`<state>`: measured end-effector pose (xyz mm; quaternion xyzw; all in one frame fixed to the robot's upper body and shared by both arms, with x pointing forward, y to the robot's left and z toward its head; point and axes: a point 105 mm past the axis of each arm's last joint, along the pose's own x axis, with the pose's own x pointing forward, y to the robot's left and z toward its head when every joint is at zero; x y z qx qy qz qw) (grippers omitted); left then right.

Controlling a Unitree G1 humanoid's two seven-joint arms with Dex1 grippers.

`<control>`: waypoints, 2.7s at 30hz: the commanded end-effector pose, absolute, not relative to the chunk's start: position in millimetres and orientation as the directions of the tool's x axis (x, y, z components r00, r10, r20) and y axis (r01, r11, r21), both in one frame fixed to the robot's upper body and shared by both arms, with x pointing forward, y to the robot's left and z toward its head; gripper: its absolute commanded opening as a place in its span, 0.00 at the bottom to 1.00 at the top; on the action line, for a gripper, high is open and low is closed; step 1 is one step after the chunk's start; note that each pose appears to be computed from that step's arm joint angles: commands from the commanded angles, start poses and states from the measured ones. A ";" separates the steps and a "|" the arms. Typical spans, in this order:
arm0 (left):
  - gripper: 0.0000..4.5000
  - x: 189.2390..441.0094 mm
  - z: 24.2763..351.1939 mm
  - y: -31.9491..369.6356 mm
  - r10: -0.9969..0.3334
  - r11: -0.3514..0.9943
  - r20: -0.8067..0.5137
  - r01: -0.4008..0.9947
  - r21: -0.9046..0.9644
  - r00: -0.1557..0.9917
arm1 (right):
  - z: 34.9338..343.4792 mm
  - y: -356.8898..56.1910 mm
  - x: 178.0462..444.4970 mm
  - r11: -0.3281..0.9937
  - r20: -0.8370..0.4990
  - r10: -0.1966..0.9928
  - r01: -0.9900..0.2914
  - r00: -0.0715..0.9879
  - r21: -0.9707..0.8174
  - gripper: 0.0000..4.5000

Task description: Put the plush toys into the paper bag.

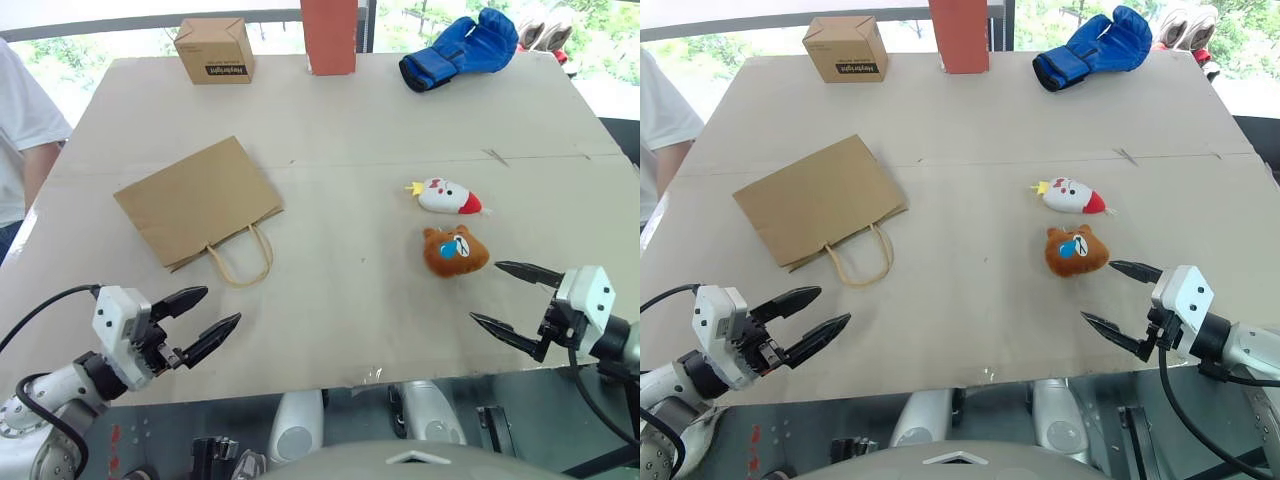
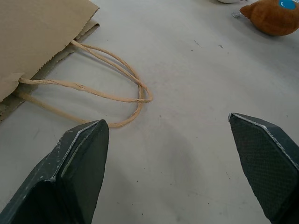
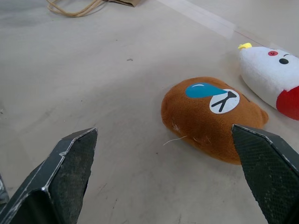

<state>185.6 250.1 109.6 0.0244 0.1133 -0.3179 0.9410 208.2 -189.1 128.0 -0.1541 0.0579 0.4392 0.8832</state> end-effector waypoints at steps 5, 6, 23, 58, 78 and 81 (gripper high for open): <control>0.98 212.0 128.9 273.6 -0.521 0.794 -0.197 0.557 0.245 0.830 | 153.1 -135.6 217.1 0.488 -0.074 0.850 -0.833 0.521 -0.261 1.00; 0.98 213.7 129.4 278.6 -0.511 0.779 -0.210 0.553 0.295 0.833 | 154.0 -131.9 217.3 0.481 -0.068 0.856 -0.837 0.513 -0.262 1.00; 0.98 263.6 128.7 258.6 -0.542 0.474 -0.217 0.509 0.718 0.812 | 152.5 -110.1 219.4 0.460 -0.017 0.875 -0.843 0.483 -0.279 1.00; 0.00 252.8 217.9 108.2 -0.770 0.632 0.320 0.728 0.267 0.551 | 121.0 67.0 310.8 0.222 -0.043 0.971 -0.956 0.234 -0.192 0.02; 0.00 268.7 269.0 170.5 -0.515 0.847 0.469 0.511 0.148 0.718 | 58.5 84.8 322.6 0.346 -0.198 0.911 -0.932 0.361 -0.108 0.02; 0.00 268.7 268.1 169.8 -0.512 0.848 0.464 0.512 0.138 0.722 | 61.7 82.5 325.7 0.356 -0.194 0.906 -0.925 0.376 -0.129 0.02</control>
